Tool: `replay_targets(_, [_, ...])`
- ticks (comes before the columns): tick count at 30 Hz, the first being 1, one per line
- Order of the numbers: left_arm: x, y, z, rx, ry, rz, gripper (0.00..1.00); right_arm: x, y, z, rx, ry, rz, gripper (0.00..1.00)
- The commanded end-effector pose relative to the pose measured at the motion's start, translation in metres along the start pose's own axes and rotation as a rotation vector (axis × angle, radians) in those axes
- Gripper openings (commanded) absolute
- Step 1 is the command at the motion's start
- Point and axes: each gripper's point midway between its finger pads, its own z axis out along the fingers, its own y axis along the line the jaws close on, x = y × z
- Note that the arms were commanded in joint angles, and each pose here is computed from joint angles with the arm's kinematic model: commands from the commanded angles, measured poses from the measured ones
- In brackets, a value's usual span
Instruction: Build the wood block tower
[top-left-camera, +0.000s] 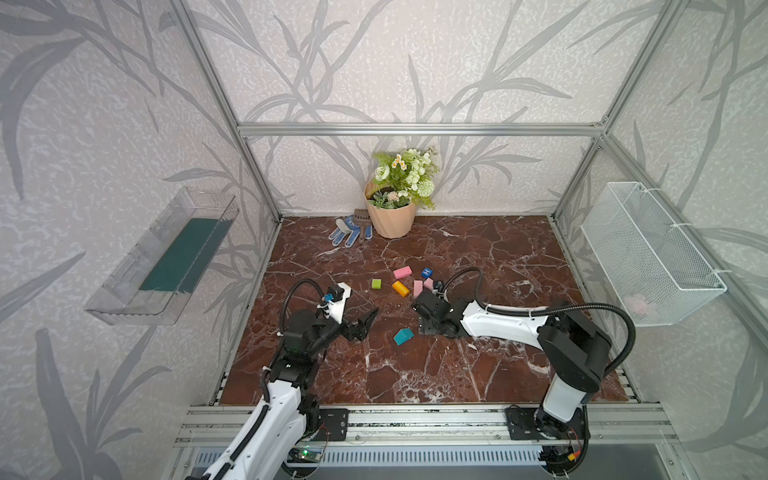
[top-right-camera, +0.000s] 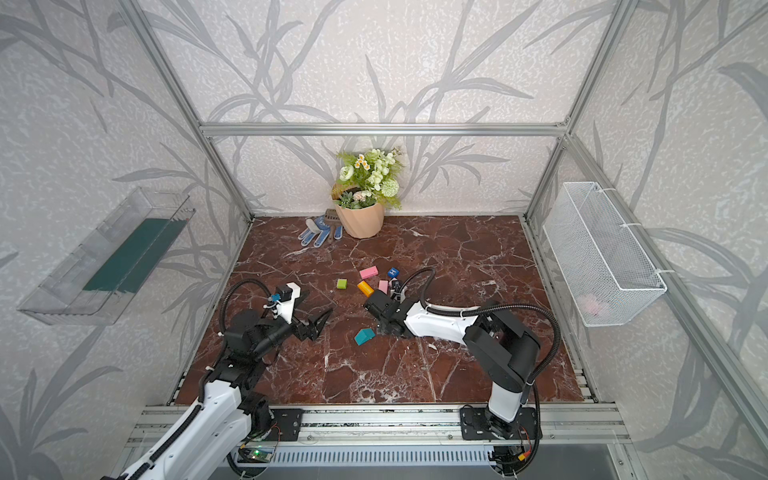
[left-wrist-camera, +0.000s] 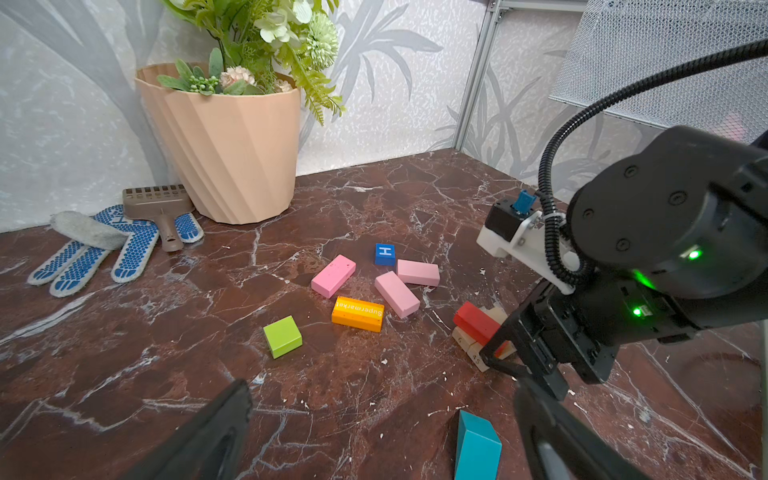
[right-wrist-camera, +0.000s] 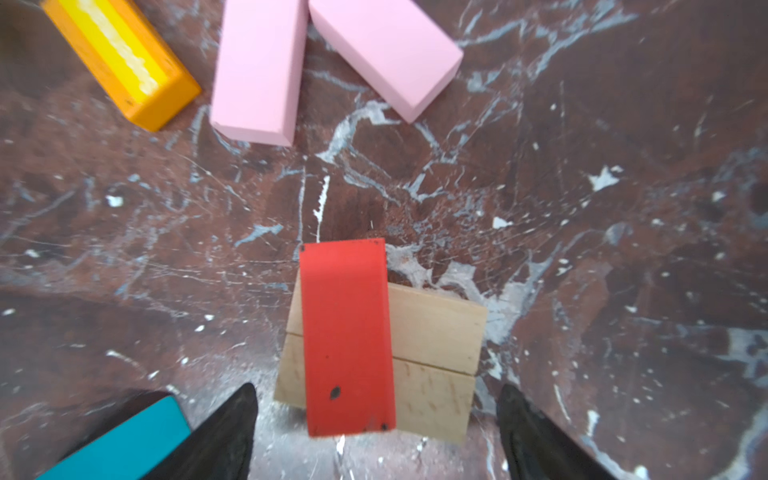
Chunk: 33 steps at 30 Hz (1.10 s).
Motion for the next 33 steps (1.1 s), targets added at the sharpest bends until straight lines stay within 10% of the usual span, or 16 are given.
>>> replay_targets(1, [-0.004, -0.002, -0.001, 0.007, -0.021, 0.013, 0.99, -0.010, -0.003, -0.014, 0.011, -0.031, -0.020, 0.87])
replay_targets(33, [-0.004, -0.002, -0.002, 0.007, -0.025, 0.016, 0.99, -0.015, 0.004, 0.020, 0.068, 0.047, 0.005, 0.32])
